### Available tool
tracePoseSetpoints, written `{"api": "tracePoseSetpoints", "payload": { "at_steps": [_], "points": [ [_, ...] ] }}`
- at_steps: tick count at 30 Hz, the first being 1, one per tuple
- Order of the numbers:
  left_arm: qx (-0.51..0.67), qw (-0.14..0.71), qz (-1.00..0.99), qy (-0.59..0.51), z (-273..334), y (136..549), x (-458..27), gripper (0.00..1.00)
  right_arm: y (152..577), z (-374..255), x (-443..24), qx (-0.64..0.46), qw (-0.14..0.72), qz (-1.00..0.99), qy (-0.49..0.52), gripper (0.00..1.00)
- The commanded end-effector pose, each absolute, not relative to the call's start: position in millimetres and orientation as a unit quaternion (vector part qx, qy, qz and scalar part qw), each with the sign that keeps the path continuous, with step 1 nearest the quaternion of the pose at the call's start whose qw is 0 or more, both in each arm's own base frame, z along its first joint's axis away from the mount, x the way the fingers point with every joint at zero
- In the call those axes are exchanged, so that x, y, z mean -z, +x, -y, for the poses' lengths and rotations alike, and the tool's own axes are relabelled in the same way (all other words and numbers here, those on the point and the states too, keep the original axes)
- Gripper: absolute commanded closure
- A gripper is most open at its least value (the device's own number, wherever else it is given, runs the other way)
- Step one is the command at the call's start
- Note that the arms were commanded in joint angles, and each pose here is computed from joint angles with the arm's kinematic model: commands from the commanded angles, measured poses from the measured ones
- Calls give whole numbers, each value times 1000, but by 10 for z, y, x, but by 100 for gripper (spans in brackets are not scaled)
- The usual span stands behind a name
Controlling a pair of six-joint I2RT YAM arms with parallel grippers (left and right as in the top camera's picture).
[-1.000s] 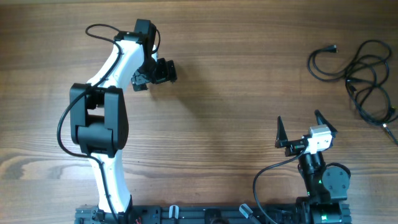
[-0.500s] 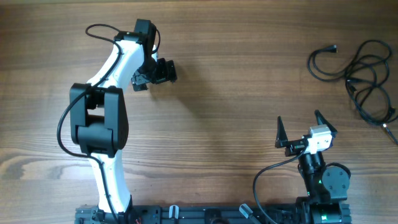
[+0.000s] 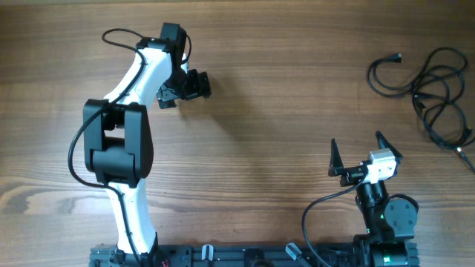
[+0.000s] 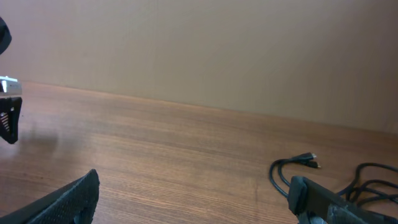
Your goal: Untangle cables
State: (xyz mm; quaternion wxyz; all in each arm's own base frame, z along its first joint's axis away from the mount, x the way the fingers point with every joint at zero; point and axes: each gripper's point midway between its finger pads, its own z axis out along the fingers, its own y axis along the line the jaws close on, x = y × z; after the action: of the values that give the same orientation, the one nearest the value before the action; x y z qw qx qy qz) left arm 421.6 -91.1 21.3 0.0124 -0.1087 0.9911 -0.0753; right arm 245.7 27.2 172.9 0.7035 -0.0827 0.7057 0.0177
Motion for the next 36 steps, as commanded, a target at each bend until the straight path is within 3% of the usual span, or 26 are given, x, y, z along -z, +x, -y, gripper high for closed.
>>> {"api": "tracePoseSetpoints", "payload": {
  "at_steps": [1, 10, 18, 29, 36],
  "points": [
    [71, 16, -992, -103, 888, 4250, -205, 0, 2453, -250, -1761, -8, 709, -700, -82, 0],
    [91, 91, -987, -93, 948, 4333, -862, 0, 2453, -250, -1761, -8, 709, -700, -82, 0],
    [126, 221, -964, -78, 964, 4241, -2027, 0, 2453, -250, -1761, -8, 709, -700, -82, 0],
    [175, 417, -890, -58, 834, 3496, -3680, 0, 2453, -250, -1761, -8, 709, -700, -82, 0],
    [190, 479, -855, -50, 764, 3091, -4150, 0, 2453, -250, -1761, -8, 709, -700, -82, 0]
  ]
}}
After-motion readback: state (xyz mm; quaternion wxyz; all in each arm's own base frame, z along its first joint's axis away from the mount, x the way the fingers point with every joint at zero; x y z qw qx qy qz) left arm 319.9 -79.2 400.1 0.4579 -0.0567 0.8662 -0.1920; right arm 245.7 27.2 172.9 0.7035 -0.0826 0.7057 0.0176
